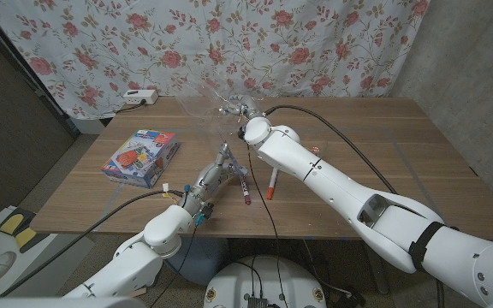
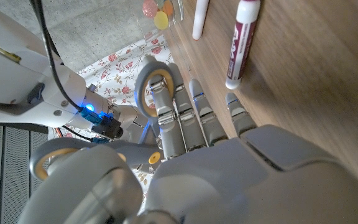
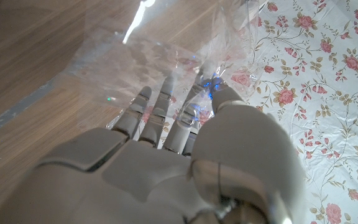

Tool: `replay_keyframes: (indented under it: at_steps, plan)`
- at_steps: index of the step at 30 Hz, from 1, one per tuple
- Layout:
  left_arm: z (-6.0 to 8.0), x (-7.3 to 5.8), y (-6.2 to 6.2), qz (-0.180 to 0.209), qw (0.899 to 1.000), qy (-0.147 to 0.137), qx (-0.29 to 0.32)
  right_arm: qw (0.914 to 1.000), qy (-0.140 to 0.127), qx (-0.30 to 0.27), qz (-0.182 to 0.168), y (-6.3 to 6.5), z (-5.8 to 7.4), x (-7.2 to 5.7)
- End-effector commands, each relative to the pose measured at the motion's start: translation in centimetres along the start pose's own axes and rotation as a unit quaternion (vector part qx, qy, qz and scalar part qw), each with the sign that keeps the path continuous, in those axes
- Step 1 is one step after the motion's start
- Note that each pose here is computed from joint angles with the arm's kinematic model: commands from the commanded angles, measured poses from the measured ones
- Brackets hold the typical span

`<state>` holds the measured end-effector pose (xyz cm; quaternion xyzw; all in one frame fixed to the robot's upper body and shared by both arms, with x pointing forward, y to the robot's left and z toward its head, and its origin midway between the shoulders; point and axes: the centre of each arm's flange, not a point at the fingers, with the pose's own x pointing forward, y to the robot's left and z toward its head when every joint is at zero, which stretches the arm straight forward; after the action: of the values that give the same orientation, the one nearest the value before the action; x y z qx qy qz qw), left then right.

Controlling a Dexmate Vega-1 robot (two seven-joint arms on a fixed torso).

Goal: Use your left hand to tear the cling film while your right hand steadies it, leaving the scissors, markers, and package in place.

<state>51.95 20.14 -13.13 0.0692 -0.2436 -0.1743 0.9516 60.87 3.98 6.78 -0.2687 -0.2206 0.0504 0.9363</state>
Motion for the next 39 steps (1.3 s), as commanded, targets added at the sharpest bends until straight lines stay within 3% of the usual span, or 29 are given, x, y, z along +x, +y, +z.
replay_keyframes:
  at_steps: [1, 39]
  plan:
    - [0.06, 0.40, 0.38, 0.002, 1.000, -0.004, 0.003, 1.0000, 0.004, 0.001, -0.002, -0.15, -0.22, 0.08]
    - [-0.09, 0.75, 0.60, 0.011, 1.000, -0.008, -0.004, 1.0000, 0.009, 0.003, -0.002, -0.20, -0.70, 0.59]
